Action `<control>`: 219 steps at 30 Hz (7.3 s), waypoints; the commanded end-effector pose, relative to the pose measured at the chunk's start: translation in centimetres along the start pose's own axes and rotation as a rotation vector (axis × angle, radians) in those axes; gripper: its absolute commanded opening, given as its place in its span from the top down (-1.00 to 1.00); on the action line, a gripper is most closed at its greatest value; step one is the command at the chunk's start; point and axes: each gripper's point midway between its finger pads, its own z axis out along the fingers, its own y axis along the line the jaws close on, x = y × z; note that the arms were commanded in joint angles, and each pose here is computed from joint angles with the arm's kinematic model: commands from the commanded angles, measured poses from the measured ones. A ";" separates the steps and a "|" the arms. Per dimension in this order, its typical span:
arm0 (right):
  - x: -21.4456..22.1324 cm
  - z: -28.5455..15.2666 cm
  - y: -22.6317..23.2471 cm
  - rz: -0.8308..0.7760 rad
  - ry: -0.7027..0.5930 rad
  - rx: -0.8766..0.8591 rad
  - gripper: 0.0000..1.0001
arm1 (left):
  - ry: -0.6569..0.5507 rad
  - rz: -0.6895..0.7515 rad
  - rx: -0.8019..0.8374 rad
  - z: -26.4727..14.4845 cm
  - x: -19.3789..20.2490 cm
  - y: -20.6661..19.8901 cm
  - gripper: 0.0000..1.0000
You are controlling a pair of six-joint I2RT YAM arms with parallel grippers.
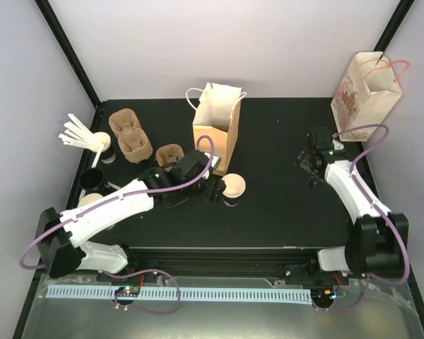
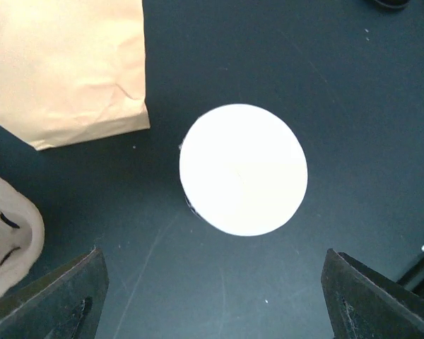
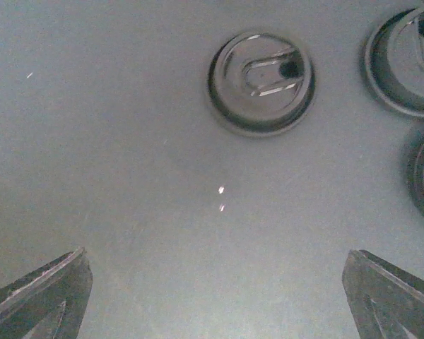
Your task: Pack the takeout coffee
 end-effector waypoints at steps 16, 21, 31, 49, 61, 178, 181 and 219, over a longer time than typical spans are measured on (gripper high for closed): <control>-7.2 11.6 -3.2 0.170 0.179 0.193 -1.00 | -0.119 -0.070 0.097 -4.8 -0.7 0.2 -0.75; -7.2 12.9 -4.0 0.179 0.207 0.183 -1.00 | -0.132 -0.082 0.097 -4.7 -0.8 0.3 -0.76; -6.6 14.7 -5.3 0.248 0.265 0.144 -0.87 | -0.072 -0.090 0.119 -3.5 -1.1 -0.8 -0.75; -5.3 16.5 -5.4 0.262 0.337 0.171 -0.48 | -0.045 -0.108 0.130 -3.2 -1.5 -1.4 -0.75; -5.5 12.3 -2.6 0.245 0.304 0.040 -0.48 | -0.038 -0.114 0.124 -2.7 -0.9 -1.1 -0.76; 23.0 -3.1 15.2 -1.119 0.422 -0.320 -0.70 | 0.025 -0.492 0.398 7.8 1.7 4.5 -0.27; 23.3 -2.6 14.7 -1.124 0.438 -0.304 -0.69 | 0.014 -0.491 0.404 7.7 1.3 4.4 -0.27; 23.7 -3.4 14.6 -1.094 0.436 -0.361 -0.67 | 0.221 -0.596 0.391 13.0 7.4 4.8 0.09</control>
